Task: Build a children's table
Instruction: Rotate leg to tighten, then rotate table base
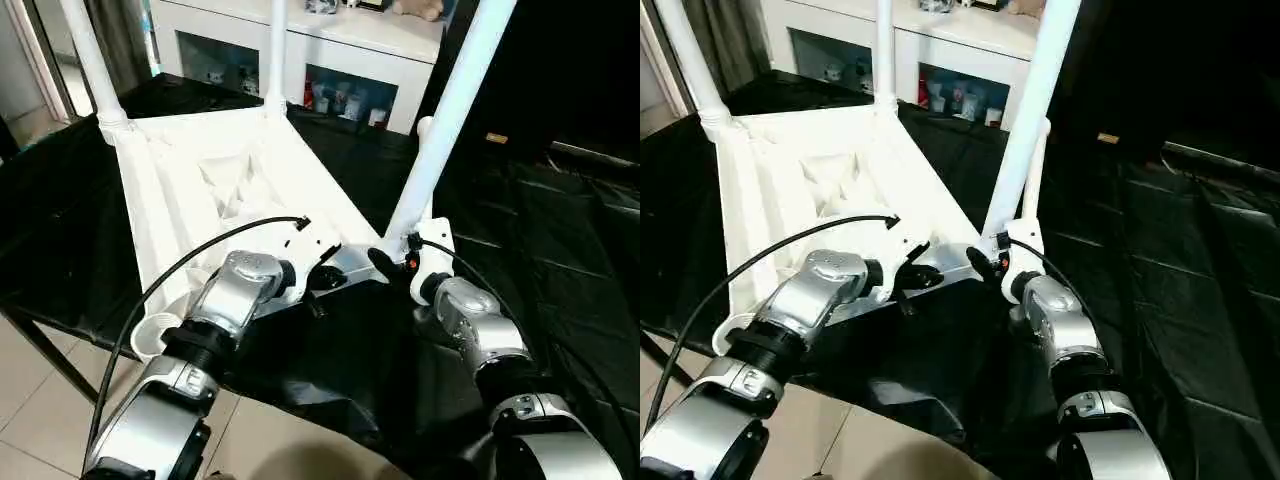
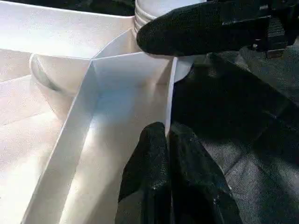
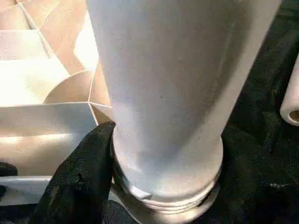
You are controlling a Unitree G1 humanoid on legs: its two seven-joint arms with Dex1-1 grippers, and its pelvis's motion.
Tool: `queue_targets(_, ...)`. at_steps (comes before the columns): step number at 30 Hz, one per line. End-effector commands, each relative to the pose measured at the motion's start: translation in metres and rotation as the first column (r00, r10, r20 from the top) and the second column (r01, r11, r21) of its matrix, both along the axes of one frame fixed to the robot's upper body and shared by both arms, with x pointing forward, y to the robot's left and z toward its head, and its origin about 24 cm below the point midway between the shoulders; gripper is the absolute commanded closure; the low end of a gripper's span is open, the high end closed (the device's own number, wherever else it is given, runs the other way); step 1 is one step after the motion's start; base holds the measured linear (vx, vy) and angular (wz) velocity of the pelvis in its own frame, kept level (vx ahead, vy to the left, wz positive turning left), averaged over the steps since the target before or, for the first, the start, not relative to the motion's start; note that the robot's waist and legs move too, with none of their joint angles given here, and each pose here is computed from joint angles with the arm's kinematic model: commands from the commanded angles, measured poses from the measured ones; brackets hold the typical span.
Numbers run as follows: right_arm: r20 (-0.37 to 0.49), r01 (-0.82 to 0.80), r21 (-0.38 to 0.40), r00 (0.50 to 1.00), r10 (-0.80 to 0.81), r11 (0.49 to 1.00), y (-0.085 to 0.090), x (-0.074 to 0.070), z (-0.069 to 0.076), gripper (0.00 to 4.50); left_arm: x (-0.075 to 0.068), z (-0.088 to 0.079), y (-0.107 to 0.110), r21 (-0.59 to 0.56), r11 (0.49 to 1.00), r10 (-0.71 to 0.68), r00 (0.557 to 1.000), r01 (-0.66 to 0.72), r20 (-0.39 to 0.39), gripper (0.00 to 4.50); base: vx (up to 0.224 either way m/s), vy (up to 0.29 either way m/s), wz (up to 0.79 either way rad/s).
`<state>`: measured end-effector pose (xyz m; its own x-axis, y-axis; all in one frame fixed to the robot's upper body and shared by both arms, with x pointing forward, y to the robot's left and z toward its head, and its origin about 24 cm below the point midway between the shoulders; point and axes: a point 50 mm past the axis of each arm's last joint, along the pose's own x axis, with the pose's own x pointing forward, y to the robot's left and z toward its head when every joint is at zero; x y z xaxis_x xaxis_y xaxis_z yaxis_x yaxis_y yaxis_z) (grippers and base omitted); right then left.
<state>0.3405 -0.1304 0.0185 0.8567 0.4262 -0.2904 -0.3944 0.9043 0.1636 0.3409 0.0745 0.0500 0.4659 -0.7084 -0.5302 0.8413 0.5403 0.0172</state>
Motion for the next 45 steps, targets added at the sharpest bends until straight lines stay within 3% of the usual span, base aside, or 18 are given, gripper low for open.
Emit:
queue_targets(1,-0.030,-0.185,0.092,0.982,0.188,0.978,0.041,-0.012,-0.007,1.01,0.004,-0.011,0.006,0.035,0.987,0.153,0.988,-0.154,0.010,4.50,0.000,0.000,0.00)
queue_targets(5,0.024,-0.154,0.011,0.988,0.154,0.988,0.029,-0.006,0.000,0.77,0.005,-0.010,0.006,0.034,0.988,0.151,0.988,-0.152,0.022,4.50,0.000,0.000,0.00)
queue_targets(7,0.041,-0.140,0.003,0.989,0.139,0.990,0.023,-0.005,0.002,0.77,0.006,-0.009,0.005,0.027,0.990,0.140,0.989,-0.141,0.043,4.50,0.000,0.000,0.00)
queue_targets(10,0.103,-0.048,0.046,0.994,0.043,0.998,-0.006,-0.007,0.014,0.77,0.015,0.005,0.000,-0.042,0.986,0.163,0.973,-0.158,0.163,4.50,0.000,0.000,0.00)
queue_targets(12,0.112,-0.033,0.037,0.993,0.029,0.999,-0.013,-0.010,0.014,0.77,0.018,0.013,-0.006,-0.111,0.983,0.163,0.971,-0.145,0.173,4.50,0.000,0.000,0.00)
queue_targets(13,0.112,-0.028,0.032,0.993,0.024,0.999,-0.016,-0.011,0.013,0.71,0.019,0.016,-0.008,-0.135,0.982,0.157,0.971,-0.134,0.178,4.22,0.000,0.000,0.00)
queue_targets(20,0.094,-0.007,0.010,0.996,0.006,1.000,-0.022,-0.020,0.005,0.69,0.024,0.036,-0.018,-0.224,0.968,0.166,0.958,-0.113,0.234,3.58,0.000,0.000,0.00)
queue_targets(23,0.088,-0.008,0.014,0.996,0.006,1.000,-0.020,-0.022,0.005,0.69,0.030,0.046,-0.014,-0.219,0.966,0.203,0.929,-0.139,0.308,3.41,0.000,0.000,0.00)
queue_targets(29,0.061,-0.038,0.006,0.997,0.038,0.999,-0.009,-0.026,0.001,0.69,0.049,0.087,0.067,-0.109,0.903,0.413,0.771,-0.416,0.485,3.41,0.000,0.000,0.00)
queue_targets(30,0.058,-0.064,-0.005,0.996,0.065,0.998,-0.002,-0.027,-0.001,0.69,0.045,0.100,0.111,-0.008,0.870,0.419,0.731,-0.493,0.538,3.41,0.000,0.000,0.00)
queue_targets(33,0.053,-0.072,-0.003,0.996,0.072,0.997,0.002,-0.028,-0.003,0.69,0.037,0.105,0.135,0.060,0.849,0.414,0.733,-0.524,0.540,3.41,0.000,0.000,0.00)
queue_targets(35,0.040,-0.090,0.000,0.995,0.090,0.996,0.009,-0.026,-0.004,0.69,0.022,0.114,0.177,0.197,0.782,0.401,0.719,-0.592,0.568,3.41,0.000,0.000,0.00)
queue_targets(36,0.040,-0.090,0.000,0.995,0.090,0.996,0.010,-0.026,-0.004,0.69,0.022,0.114,0.178,0.198,0.781,0.401,0.719,-0.592,0.568,3.41,0.000,0.000,0.00)
queue_targets(37,0.036,-0.099,-0.003,0.994,0.099,0.995,0.014,-0.024,-0.004,0.69,0.011,0.121,0.205,0.279,0.700,0.418,0.694,-0.657,0.586,3.41,0.000,0.000,0.00)
queue_targets(38,0.035,-0.101,-0.001,0.994,0.101,0.995,0.017,-0.023,-0.004,0.69,0.006,0.123,0.216,0.308,0.664,0.425,0.684,-0.681,0.593,3.41,0.000,0.000,0.00)
queue_targets(41,0.031,-0.098,-0.002,0.995,0.098,0.995,0.021,-0.020,-0.004,0.69,-0.002,0.123,0.229,0.330,0.618,0.455,0.666,-0.714,0.591,3.41,0.000,0.000,0.00)
queue_targets(43,0.013,-0.065,-0.018,0.998,0.065,0.998,0.027,-0.013,-0.006,0.69,-0.013,0.103,0.242,0.408,0.571,0.477,0.693,-0.712,0.541,3.41,0.000,0.000,0.00)
queue_targets(45,0.001,-0.056,-0.005,0.998,0.056,0.998,0.034,-0.008,-0.006,0.69,-0.020,0.083,0.243,0.445,0.580,0.489,0.729,-0.682,0.480,3.41,0.000,0.000,0.00)
